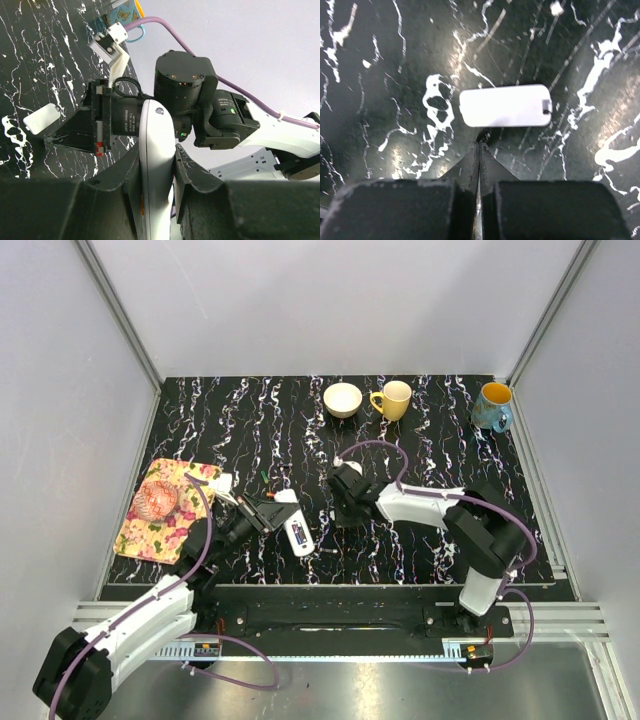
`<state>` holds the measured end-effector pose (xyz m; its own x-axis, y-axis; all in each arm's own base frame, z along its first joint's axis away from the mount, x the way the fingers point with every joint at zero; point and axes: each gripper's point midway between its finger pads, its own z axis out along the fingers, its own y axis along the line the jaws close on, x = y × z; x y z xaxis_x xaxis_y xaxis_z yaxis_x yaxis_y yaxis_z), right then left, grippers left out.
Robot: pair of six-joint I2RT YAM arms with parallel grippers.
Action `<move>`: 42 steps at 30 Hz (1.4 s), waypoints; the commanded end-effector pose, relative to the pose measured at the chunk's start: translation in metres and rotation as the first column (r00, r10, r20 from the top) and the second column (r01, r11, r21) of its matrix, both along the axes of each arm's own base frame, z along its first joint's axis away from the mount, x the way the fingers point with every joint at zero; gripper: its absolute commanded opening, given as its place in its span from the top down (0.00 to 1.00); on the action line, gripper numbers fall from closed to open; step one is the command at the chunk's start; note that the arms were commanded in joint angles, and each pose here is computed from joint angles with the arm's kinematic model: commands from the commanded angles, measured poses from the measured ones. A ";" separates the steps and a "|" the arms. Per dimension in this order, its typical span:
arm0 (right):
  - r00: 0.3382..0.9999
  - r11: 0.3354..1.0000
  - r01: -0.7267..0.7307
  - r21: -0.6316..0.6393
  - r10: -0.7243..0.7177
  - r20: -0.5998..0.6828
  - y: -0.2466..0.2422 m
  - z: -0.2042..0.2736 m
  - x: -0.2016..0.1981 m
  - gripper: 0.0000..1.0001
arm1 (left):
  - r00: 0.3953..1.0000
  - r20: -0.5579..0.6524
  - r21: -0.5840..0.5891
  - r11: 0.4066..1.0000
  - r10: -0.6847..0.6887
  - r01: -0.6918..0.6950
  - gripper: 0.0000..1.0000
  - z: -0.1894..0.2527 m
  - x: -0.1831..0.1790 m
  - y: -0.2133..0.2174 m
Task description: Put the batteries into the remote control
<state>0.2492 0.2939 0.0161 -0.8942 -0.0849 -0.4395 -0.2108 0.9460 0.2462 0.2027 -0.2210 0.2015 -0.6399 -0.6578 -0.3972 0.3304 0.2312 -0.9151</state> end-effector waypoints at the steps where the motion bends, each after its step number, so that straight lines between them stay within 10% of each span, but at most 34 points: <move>1: 1.000 1.000 -0.015 -0.016 0.015 0.026 0.013 0.001 0.015 1.00 | 0.998 0.056 -0.038 0.999 0.010 -0.008 1.00 0.017 -0.001 0.003; 25: 0.987 0.989 0.146 -0.032 -0.144 0.077 -0.013 0.000 0.108 1.00 | 0.999 0.039 -0.014 1.000 0.018 -0.018 1.00 0.011 0.008 -0.001; 29: 0.991 0.996 0.086 -0.017 -0.083 0.103 -0.006 0.018 0.113 0.88 | 0.999 0.046 -0.014 1.000 0.014 -0.014 1.00 0.015 0.009 -0.002; 33: 0.987 1.000 0.031 0.007 -0.031 0.156 -0.010 0.046 0.107 0.45 | 0.999 0.048 -0.011 1.000 0.018 -0.017 1.00 0.015 0.010 -0.002; 42: 0.987 0.990 0.004 -0.143 0.019 0.160 -0.047 0.048 0.089 0.30 | 0.998 0.057 -0.024 1.000 -0.013 0.015 1.00 0.017 0.009 -0.008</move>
<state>0.3443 0.2660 0.0524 -0.8296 -0.1201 -0.5454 -0.2272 0.9647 0.1332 0.2098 -0.2256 0.1796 -0.6645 -0.6406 -0.3848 0.2738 0.2704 -0.9230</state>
